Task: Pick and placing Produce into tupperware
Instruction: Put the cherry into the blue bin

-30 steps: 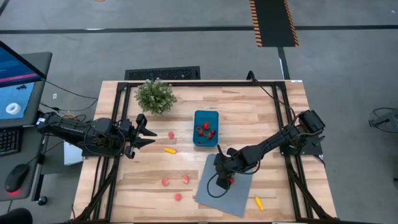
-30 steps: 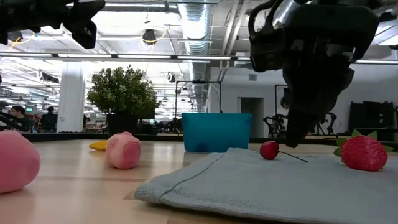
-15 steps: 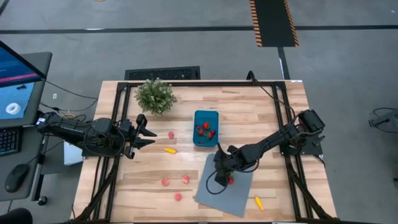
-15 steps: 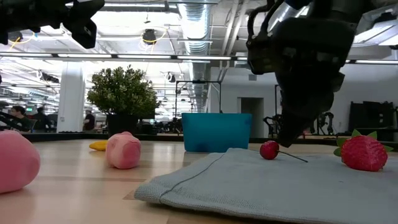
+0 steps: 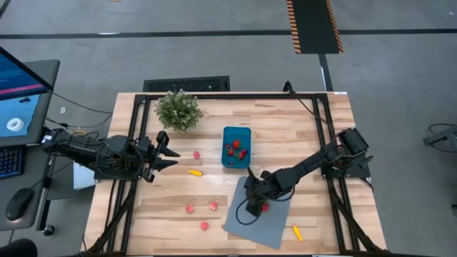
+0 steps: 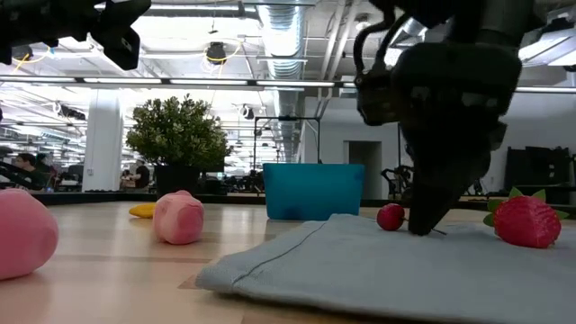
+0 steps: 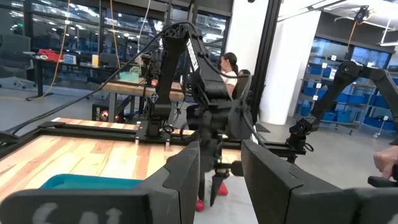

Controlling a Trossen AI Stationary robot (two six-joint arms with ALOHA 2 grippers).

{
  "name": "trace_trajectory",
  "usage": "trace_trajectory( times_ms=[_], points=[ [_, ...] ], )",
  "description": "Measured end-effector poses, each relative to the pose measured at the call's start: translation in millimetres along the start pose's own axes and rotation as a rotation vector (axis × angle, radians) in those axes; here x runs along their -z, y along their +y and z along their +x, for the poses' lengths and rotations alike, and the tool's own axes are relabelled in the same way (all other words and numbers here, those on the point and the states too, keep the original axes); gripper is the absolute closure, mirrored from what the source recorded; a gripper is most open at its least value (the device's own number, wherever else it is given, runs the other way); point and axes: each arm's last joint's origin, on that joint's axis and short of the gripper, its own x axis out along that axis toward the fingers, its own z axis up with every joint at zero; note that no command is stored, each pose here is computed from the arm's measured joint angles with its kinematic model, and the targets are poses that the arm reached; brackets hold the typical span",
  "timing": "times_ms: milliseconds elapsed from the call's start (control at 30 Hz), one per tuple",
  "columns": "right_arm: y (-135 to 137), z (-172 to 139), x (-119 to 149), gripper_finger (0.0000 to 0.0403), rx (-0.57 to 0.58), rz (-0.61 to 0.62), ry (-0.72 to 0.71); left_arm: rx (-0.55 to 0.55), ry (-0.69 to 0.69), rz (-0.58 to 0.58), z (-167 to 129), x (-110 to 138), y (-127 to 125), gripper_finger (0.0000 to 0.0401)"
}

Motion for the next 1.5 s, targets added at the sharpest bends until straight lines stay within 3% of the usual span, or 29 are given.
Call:
trace_trajectory(
  times_ms=[233, 500, 767, 933, 1133, 1300, 1500],
  points=[
    [2.5, 3.6, -0.2, 0.0296, -0.005, -0.007, -0.01, 0.0, -0.001, -0.005, -0.2, -0.1, 0.0, 0.0292],
    [2.1, 4.0, 0.3, 0.0388, -0.002, -0.011, -0.006, 0.0, 0.0, -0.005, -0.2, 0.0, 0.0, 0.0292],
    [3.6, 0.9, -1.4, 0.0392, 0.02, -0.03, 0.012, -0.001, 0.003, -0.011, -0.2, 0.2, 0.1, 0.0292],
    [13.7, -10.6, -14.5, 0.039, -0.025, -0.064, -0.036, -0.006, 0.002, -0.011, -0.2, 0.2, 0.2, 0.0292],
    [19.3, -45.1, -27.3, 0.0392, 0.007, -0.157, -0.191, -0.01, 0.004, -0.012, -0.2, 0.4, 0.4, 0.0292],
    [9.8, -92.9, -26.1, 0.0392, 0.049, -0.169, -0.415, -0.012, 0.006, -0.012, -0.2, 0.7, 0.5, 0.0292],
    [-13.0, -141.1, -11.0, 0.0392, -0.028, -0.135, -0.624, -0.03, 0.008, -0.028, -0.2, 1.1, 1.0, 0.0292]
  ],
)
